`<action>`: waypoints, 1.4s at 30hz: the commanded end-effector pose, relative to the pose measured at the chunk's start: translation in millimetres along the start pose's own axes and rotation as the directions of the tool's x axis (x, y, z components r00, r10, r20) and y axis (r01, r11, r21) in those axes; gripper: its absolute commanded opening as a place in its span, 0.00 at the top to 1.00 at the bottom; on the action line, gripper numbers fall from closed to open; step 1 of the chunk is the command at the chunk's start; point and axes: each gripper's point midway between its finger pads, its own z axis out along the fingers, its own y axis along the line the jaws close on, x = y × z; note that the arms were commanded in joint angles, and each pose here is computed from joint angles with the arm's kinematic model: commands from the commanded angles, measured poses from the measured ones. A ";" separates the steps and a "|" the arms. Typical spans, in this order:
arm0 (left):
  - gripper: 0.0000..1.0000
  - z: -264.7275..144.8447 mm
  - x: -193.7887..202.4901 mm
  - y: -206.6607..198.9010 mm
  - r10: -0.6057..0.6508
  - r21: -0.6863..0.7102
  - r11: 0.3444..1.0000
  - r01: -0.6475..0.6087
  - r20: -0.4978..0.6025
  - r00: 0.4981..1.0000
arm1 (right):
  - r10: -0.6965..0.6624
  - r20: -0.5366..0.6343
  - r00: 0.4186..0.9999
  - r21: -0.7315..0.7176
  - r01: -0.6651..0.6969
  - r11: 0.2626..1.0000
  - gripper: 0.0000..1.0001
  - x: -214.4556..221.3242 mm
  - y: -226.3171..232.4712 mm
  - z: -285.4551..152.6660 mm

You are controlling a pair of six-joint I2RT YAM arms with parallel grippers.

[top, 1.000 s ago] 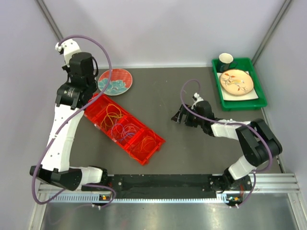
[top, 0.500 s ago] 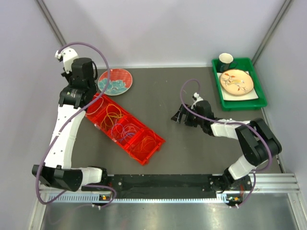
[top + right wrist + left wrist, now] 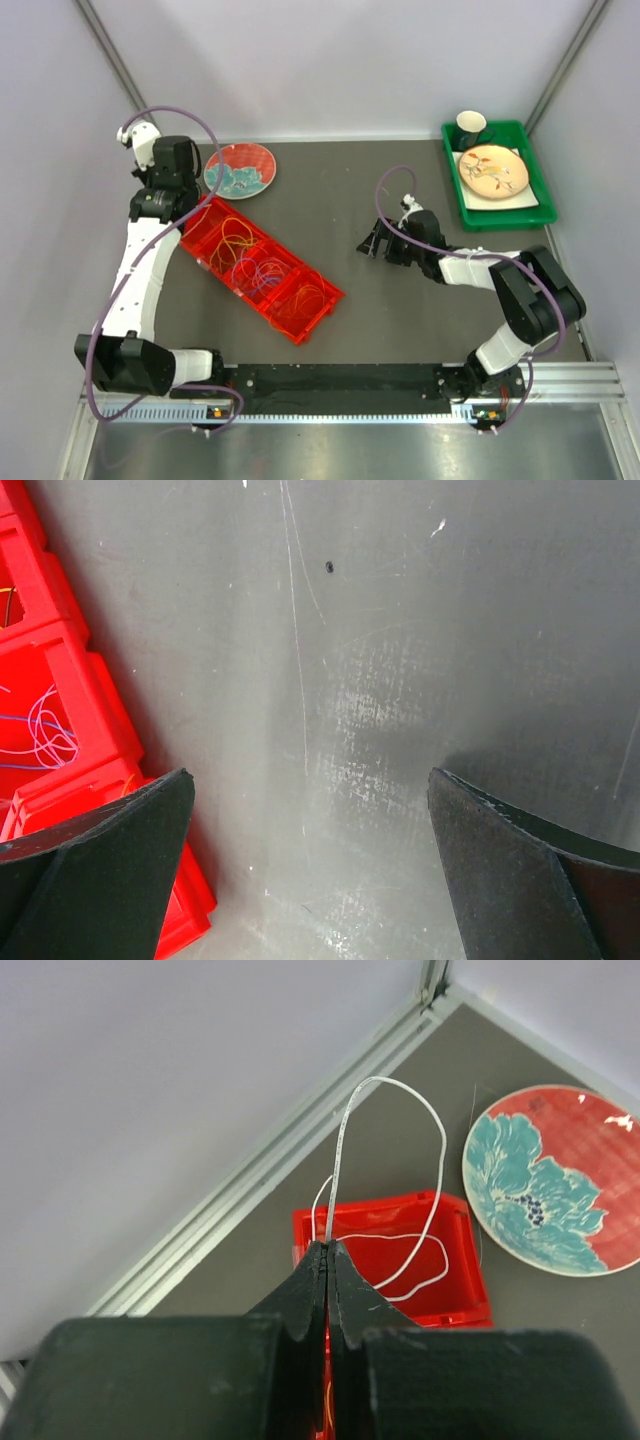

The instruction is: Untangle the cables

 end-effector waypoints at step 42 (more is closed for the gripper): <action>1.00 77.7 136.1 -1.2 -0.090 -0.098 0.993 0.066 -0.264 0.960 | -0.011 0.017 1.000 -0.039 0.011 0.999 0.01 -15.6 15.7 8.5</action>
